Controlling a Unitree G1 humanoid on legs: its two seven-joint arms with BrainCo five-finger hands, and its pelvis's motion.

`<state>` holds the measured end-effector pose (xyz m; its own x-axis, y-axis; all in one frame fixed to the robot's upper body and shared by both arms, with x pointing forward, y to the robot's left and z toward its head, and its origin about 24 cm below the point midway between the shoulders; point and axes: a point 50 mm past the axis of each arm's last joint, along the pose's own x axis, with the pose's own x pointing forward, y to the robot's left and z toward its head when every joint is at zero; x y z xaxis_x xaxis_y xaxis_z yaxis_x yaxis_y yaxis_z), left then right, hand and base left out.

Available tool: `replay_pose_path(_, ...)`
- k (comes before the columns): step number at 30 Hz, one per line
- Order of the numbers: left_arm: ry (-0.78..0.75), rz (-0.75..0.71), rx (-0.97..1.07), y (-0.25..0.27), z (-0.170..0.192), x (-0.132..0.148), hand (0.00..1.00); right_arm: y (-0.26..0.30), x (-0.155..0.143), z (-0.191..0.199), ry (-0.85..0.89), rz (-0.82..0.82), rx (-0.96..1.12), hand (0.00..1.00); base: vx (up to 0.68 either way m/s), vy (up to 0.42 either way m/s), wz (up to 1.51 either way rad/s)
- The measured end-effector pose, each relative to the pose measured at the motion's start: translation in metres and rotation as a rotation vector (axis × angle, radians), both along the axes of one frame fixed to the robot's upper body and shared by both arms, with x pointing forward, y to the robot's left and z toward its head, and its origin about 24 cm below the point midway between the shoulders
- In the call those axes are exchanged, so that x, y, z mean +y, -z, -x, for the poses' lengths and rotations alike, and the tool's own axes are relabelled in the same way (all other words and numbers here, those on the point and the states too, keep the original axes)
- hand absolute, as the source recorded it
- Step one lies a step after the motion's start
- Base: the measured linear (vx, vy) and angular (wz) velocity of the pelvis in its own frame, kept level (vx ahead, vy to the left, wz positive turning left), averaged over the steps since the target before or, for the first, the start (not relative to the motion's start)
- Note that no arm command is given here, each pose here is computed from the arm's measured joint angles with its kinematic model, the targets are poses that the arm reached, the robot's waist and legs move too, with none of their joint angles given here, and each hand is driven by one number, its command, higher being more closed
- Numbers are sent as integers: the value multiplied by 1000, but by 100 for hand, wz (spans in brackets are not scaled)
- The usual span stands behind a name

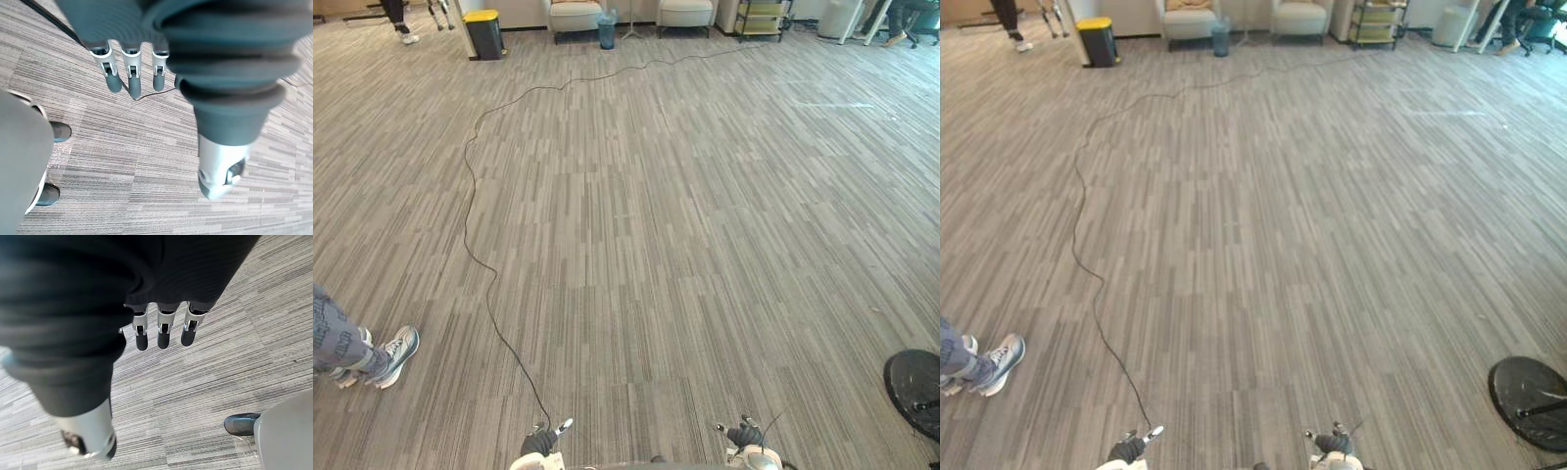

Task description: Pick up cushions and gather them together orderly.

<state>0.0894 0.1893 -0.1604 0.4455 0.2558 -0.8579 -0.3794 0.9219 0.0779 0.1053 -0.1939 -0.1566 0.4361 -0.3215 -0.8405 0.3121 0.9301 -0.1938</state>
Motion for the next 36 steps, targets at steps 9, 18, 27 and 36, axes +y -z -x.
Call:
replay_pose_path(9,20,-1,9,1,-1,0,0,5,-3,14,97,-53,30,0,-19,25,15)
replay_pose_path(18,35,4,19,2,0,1,0,6,-6,20,173,-74,30,0,-13,2,9)
replay_pose_path(27,47,1,21,2,0,1,0,6,-6,22,202,-87,29,0,-10,-15,1)
replay_pose_path(36,74,-1,20,1,-1,0,0,6,-6,22,203,-87,28,0,-13,-14,0)
